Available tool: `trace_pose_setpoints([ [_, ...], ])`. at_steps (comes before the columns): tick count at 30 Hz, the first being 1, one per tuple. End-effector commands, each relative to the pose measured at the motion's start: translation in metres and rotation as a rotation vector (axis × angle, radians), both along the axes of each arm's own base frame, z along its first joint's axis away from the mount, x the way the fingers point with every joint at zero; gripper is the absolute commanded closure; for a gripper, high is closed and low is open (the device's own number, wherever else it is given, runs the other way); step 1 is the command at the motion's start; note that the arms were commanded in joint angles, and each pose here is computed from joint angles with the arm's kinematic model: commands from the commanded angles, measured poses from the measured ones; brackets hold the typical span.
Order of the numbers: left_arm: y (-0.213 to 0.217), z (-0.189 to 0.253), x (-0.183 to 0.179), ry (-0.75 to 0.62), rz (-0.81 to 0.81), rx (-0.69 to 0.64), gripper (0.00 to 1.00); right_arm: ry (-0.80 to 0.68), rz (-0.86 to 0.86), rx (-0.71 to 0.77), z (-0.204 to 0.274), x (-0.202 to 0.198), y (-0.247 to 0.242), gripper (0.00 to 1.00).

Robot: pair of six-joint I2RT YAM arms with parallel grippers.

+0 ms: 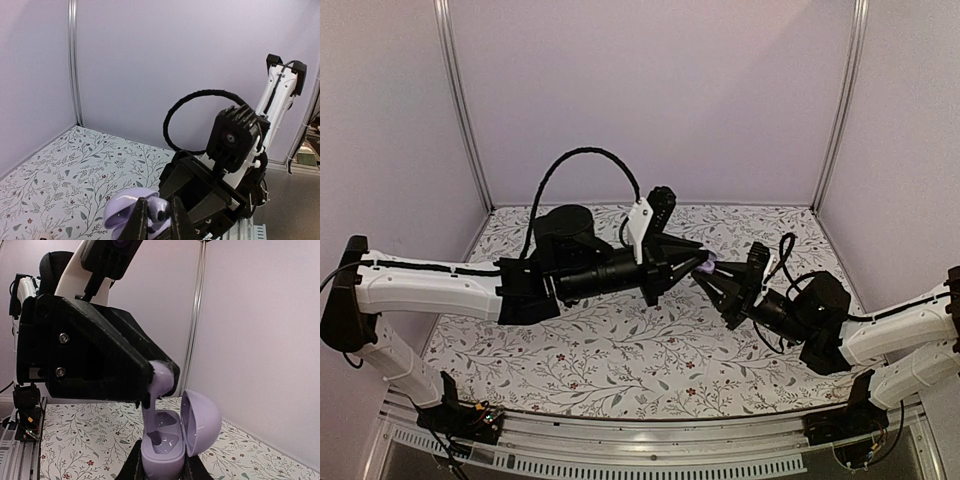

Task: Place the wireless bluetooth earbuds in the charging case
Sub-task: Insert the right earbud into the right side groove of the charging case.

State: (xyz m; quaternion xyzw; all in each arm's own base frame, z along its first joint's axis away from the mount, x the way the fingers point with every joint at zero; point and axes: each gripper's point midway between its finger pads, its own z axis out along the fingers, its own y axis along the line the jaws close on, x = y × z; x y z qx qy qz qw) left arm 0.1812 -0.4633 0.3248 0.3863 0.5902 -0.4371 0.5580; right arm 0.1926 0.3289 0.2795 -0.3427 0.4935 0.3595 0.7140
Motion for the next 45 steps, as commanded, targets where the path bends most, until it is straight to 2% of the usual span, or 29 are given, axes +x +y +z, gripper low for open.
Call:
trace_pose_setpoints([
  [1, -0.006, 0.006, -0.004, -0.016, -0.006, -0.014, 0.97, -0.014, 0.004, 0.041, 0.015, -0.002, 0.000, 1.00],
  [22, -0.001, -0.008, 0.004, 0.008, 0.046, 0.031, 0.98, -0.038, -0.005, 0.077, 0.025, -0.006, -0.008, 1.00],
  [29, 0.005, -0.010, 0.010, 0.020, 0.090, 0.035, 0.94, -0.044, -0.007, 0.080, 0.026, -0.007, -0.010, 1.00],
  [45, 0.010, -0.007, 0.017, 0.037, 0.123, 0.040, 0.74, -0.030, -0.012, 0.072, 0.022, -0.005, -0.009, 1.00],
])
